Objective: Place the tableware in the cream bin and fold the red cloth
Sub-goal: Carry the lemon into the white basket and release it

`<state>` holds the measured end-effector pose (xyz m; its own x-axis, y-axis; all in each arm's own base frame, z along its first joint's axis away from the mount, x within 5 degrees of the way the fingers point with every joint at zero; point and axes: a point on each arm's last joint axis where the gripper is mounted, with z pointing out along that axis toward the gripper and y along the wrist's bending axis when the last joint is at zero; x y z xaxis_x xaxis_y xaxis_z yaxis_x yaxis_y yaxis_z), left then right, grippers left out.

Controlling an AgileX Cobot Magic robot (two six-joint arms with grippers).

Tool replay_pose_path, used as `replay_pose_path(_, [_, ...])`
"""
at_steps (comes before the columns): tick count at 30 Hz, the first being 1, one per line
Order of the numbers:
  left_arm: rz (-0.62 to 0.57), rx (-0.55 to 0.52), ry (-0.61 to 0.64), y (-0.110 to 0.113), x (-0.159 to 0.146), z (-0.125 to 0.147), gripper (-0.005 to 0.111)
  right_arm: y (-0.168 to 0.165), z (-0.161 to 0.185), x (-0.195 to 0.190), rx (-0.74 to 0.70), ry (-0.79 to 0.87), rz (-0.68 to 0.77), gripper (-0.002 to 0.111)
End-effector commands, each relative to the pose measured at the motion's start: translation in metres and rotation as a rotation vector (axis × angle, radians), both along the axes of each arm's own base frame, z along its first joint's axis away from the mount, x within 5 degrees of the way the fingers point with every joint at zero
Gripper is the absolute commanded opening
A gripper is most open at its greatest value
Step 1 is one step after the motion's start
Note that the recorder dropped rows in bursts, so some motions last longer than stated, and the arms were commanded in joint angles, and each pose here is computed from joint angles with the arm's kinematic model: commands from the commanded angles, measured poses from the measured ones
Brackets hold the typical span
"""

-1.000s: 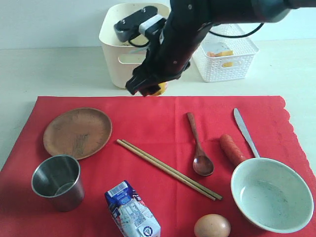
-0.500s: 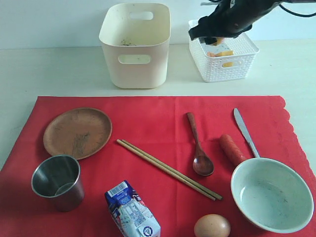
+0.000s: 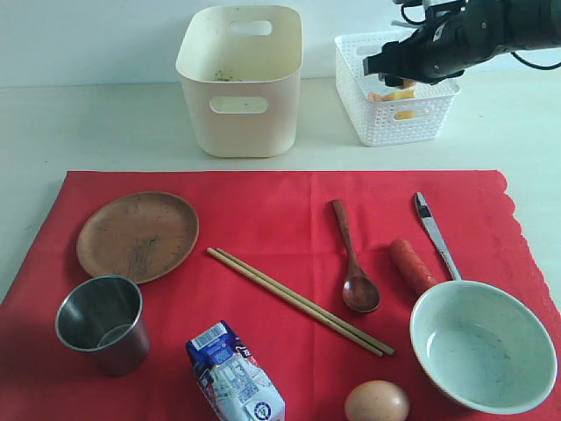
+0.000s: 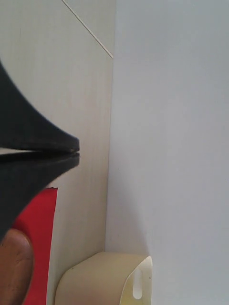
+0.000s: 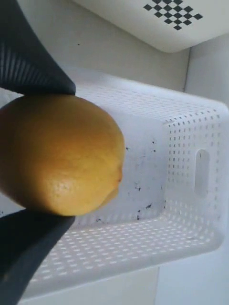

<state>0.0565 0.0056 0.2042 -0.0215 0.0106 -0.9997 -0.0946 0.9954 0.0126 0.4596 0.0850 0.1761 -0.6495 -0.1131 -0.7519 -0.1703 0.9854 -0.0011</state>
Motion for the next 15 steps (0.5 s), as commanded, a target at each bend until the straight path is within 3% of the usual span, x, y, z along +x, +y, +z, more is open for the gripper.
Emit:
replay_pose_path(1, [0.002,0.004,-0.005,0.0001,-0.0004,-0.0003,0.003,0.0016,0.0013,0.0042,0.023,-0.056,-0.003,0.036])
replay_pose_path(7, [0.002,0.004,-0.005,0.0001,-0.0004,-0.0003,0.003,0.002,0.002,0.0055,0.027,-0.077,-0.001,0.063])
replay_pose_path(15, [0.002,0.004,-0.005,0.0001,-0.0004,-0.0003,0.003,0.0023,0.003,0.0062,0.036,-0.088,-0.004,0.079])
